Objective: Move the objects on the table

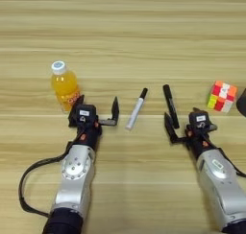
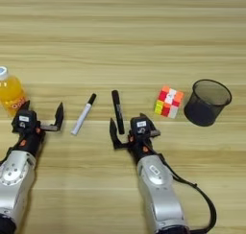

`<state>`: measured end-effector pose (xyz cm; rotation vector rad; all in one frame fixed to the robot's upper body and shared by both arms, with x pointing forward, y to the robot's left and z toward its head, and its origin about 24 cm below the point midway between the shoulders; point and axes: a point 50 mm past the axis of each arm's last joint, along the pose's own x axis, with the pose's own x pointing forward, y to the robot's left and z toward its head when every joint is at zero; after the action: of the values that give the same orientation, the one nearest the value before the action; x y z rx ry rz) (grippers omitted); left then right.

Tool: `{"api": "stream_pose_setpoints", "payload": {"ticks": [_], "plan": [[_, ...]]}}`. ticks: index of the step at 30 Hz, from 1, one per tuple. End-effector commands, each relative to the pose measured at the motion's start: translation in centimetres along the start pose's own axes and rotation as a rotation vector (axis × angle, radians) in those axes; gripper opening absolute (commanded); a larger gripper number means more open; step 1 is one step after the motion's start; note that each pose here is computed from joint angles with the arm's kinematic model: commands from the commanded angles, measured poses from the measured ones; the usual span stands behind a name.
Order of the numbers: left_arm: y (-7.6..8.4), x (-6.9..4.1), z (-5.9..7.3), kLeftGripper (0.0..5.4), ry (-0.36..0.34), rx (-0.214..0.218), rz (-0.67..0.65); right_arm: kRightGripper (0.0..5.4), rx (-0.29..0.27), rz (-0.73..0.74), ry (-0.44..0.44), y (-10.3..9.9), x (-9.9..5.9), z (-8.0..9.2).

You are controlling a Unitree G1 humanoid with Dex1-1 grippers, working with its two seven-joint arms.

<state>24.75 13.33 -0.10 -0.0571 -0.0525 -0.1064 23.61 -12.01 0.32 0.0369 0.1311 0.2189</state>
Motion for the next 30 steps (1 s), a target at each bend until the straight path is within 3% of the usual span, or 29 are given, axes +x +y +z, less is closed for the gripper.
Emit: {"api": "stream_pose_setpoints", "payload": {"ticks": [1, 7, 30], "plan": [[0.0, 0.1, 0.1, 5.40, -0.005, 0.007, -0.005, 4.36, -0.007, 0.006, 0.036, 0.3, -0.1, -0.7], [0.1, 0.1, 0.1, 5.40, -0.006, 0.009, -0.008, 3.63, -0.033, 0.021, 0.044, 0.5, -0.2, -0.9], [-1.1, 0.0, 0.2, 5.40, -0.027, 0.003, -0.060, 1.11, -0.021, 0.026, 0.048, 0.6, -0.1, -1.0]]}}
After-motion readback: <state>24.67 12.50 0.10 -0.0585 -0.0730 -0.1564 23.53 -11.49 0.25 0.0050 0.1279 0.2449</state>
